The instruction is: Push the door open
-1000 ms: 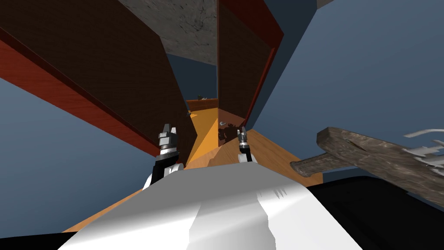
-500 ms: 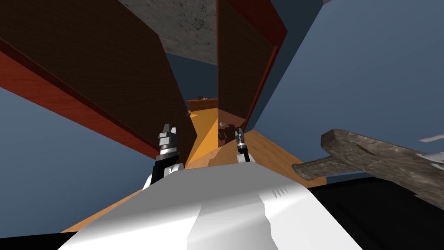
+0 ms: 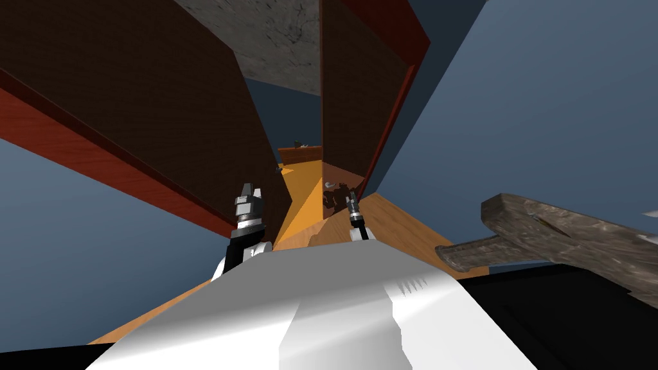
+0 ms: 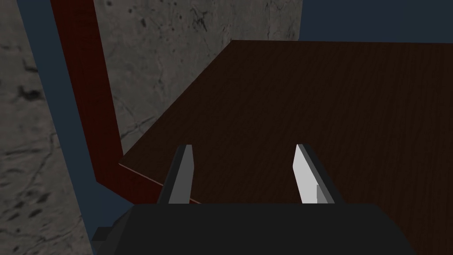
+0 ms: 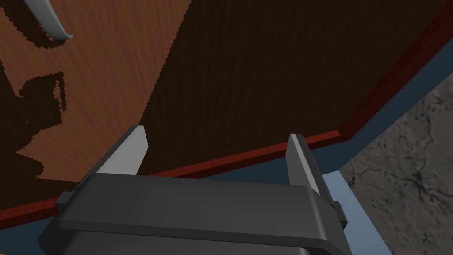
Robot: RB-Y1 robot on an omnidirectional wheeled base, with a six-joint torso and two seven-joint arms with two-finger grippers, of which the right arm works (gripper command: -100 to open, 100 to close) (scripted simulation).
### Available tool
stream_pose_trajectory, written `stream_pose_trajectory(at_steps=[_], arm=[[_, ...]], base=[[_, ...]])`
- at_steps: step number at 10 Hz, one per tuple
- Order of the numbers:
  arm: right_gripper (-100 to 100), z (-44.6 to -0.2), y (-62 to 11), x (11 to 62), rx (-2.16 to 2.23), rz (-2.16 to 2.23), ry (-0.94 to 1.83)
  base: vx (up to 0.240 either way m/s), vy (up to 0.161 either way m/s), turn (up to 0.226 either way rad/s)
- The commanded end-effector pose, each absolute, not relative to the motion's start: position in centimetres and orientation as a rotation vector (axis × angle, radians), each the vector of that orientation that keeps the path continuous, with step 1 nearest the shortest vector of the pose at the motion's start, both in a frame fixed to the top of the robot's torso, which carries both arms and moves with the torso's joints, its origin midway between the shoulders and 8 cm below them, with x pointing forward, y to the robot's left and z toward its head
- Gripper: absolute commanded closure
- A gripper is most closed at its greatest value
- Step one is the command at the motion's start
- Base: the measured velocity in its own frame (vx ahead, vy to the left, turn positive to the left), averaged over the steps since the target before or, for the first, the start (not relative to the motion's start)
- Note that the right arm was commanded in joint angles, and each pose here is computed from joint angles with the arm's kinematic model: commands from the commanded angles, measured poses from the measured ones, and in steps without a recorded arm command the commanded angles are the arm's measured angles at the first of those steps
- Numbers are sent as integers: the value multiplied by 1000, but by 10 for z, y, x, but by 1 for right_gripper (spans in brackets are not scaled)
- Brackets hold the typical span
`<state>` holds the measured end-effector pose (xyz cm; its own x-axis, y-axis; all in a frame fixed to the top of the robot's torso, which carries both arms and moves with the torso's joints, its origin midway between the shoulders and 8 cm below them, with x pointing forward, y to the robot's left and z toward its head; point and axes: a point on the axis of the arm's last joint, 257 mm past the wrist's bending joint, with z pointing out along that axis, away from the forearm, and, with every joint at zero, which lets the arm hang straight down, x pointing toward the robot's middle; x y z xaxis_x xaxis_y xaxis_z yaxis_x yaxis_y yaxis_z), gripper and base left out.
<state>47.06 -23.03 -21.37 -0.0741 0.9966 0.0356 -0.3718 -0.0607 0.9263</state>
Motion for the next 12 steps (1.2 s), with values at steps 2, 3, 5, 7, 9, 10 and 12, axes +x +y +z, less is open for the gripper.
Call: stream_pose_trajectory(at_steps=[2,3,5,7,9,10,12], arm=[[-100,-228,-217,480,919,1462,991],[-100,-241,-217,479,943,1451,1011],[-100,-253,-212,482,950,1452,1041],[-100,-265,-206,484,957,1453,1071],[-100,-277,-201,487,963,1454,1101],[-100,-282,-195,490,960,1459,1122],[-100,-293,-190,491,967,1459,1151]], base=[[58,-40,39],[60,-48,24],[53,-43,25],[53,-29,22],[46,-31,25],[51,-26,28],[49,-31,24]])
